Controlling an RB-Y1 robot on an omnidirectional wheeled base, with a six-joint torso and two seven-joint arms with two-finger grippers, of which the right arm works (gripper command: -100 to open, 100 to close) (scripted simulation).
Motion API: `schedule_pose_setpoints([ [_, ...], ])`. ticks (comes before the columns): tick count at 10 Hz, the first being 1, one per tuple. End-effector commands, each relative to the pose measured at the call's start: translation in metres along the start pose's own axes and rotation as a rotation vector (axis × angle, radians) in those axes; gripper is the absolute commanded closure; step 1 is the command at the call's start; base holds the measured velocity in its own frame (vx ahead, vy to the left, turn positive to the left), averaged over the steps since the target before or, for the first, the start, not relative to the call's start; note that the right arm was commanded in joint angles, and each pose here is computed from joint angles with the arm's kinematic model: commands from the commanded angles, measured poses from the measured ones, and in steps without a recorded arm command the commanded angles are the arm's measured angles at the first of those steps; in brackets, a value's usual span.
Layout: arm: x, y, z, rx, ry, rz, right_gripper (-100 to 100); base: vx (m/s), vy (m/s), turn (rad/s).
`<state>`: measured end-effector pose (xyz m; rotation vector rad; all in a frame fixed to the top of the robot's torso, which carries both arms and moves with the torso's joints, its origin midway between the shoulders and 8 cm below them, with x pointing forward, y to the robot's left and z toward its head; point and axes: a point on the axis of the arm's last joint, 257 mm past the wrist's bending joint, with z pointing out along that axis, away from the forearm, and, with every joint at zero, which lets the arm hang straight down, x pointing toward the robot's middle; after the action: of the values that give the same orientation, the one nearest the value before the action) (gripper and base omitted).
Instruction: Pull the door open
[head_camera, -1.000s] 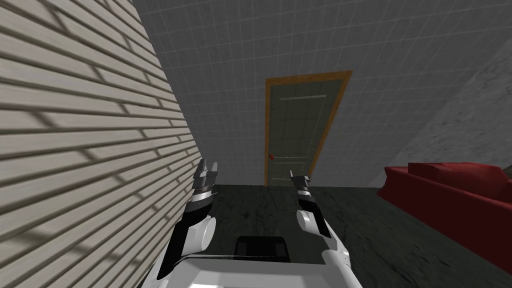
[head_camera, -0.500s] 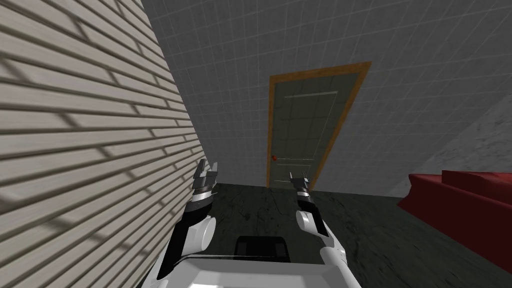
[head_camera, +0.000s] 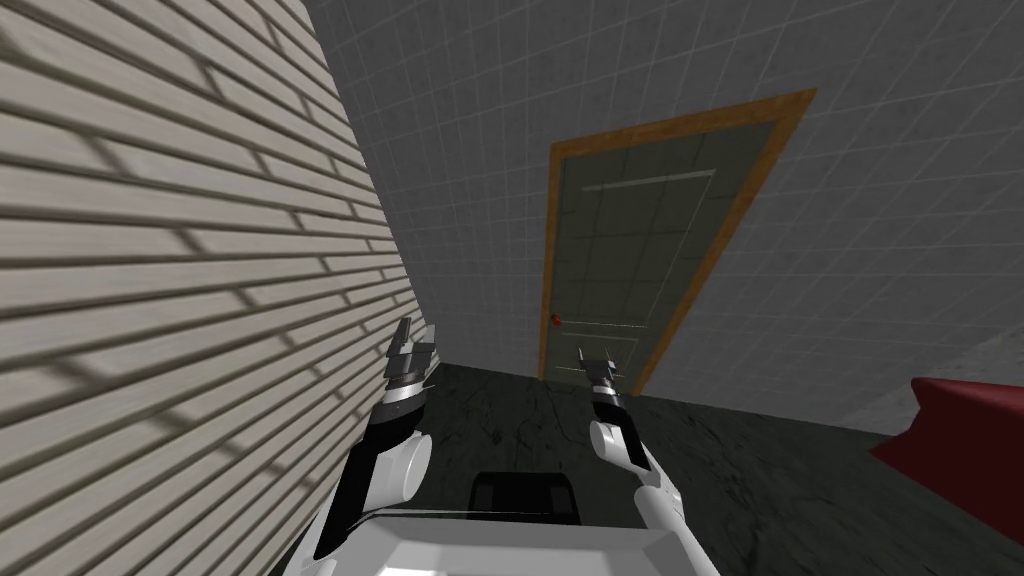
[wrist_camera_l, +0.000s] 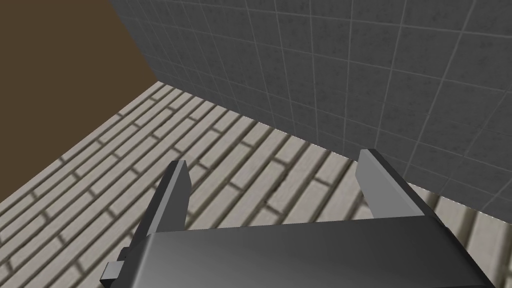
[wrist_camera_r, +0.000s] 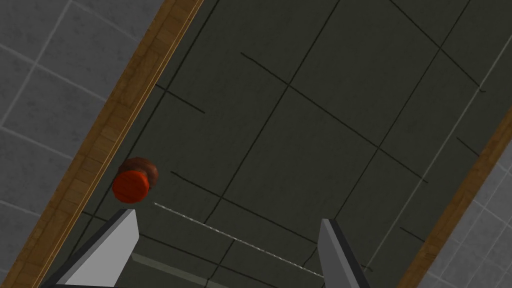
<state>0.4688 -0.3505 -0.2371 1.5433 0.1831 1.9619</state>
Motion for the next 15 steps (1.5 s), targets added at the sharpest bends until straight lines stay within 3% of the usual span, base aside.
schedule_pose_setpoints([
  [1, -0.013, -0.004, -0.002, 0.002, -0.024, 0.036, -100, 0.056, -0.017, 0.1],
  [7, -0.058, -0.016, -0.0104, -0.005, -0.12, 0.178, -100, 0.069, -0.041, 0.147],
  [15, -0.101, -0.024, -0.0237, -0.032, -0.22, 0.315, -100, 0.056, -0.04, 0.113],
])
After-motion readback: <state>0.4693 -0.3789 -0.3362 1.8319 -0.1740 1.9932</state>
